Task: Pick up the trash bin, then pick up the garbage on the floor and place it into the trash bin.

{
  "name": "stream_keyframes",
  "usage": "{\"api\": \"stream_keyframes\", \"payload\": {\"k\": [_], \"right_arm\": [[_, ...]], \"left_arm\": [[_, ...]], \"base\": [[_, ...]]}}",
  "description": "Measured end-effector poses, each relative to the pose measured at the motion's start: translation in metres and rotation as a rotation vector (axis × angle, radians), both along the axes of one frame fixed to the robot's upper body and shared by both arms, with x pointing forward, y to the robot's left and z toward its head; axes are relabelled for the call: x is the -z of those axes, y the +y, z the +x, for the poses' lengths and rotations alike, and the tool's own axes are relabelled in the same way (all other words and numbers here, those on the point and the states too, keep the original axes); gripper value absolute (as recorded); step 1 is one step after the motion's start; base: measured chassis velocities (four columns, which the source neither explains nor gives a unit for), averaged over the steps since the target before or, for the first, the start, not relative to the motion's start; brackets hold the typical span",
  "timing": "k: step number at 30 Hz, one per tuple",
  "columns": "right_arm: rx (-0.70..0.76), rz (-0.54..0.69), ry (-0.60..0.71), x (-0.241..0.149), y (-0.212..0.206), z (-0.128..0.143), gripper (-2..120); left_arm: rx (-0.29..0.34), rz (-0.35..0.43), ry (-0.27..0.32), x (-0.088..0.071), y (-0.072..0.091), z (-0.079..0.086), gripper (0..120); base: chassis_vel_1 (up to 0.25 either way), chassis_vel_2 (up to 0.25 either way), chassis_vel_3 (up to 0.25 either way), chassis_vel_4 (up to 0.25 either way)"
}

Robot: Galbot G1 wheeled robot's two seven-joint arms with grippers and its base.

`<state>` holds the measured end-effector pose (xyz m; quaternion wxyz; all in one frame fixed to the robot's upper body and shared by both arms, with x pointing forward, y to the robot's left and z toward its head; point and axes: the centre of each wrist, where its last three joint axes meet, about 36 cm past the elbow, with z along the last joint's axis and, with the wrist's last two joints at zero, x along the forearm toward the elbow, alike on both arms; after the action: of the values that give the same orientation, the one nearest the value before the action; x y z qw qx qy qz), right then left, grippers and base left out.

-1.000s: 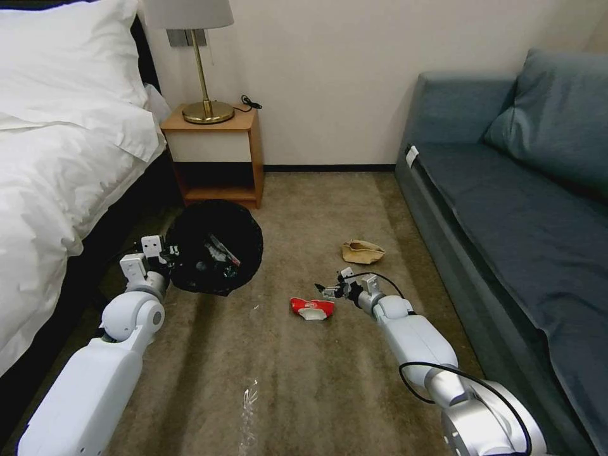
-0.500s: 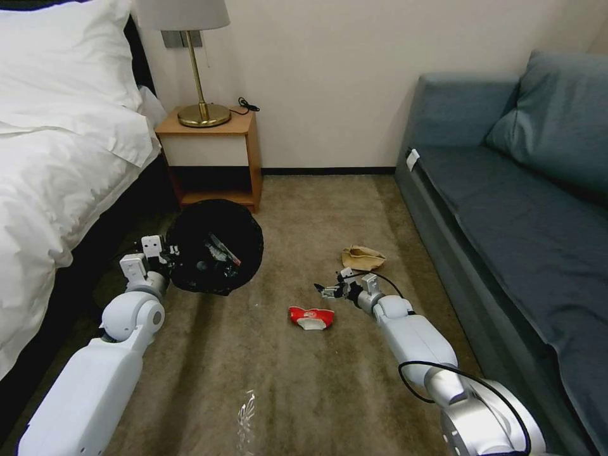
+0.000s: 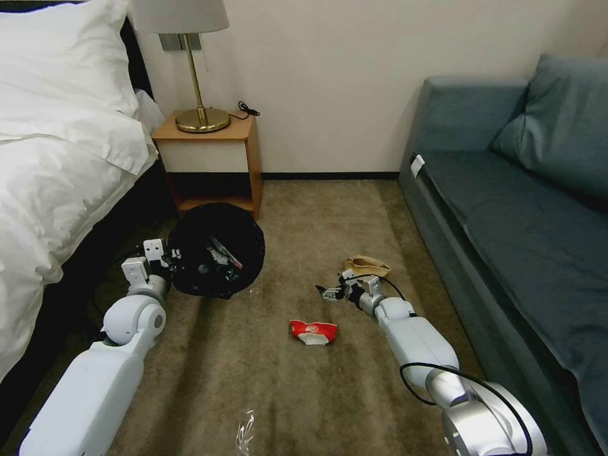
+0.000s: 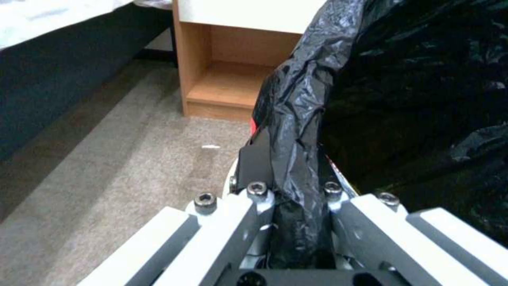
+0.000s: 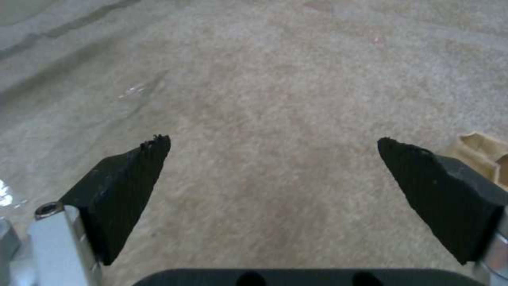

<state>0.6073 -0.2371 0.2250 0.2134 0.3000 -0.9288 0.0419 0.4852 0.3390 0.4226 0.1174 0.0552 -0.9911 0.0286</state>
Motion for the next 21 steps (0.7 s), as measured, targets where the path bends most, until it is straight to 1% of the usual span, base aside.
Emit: {"api": "stream_keyframes", "payload": {"k": [10,21], "right_arm": [[0.005,0.004,0.002,0.0022,-0.0012,-0.0032,100],[0.008,0.000,0.003,0.0026,-0.0026,-0.0037,100]], "left_arm": [[0.000,0.004,0.005,0.0004,-0.0004,-0.0047,2],[0.000,0.004,0.005,0.0005,0.0003,-0.0059,2]], "base": [[-0.086,0.088,0.102,-0.088],[-0.093,0.091,0.101,-0.104]]}}
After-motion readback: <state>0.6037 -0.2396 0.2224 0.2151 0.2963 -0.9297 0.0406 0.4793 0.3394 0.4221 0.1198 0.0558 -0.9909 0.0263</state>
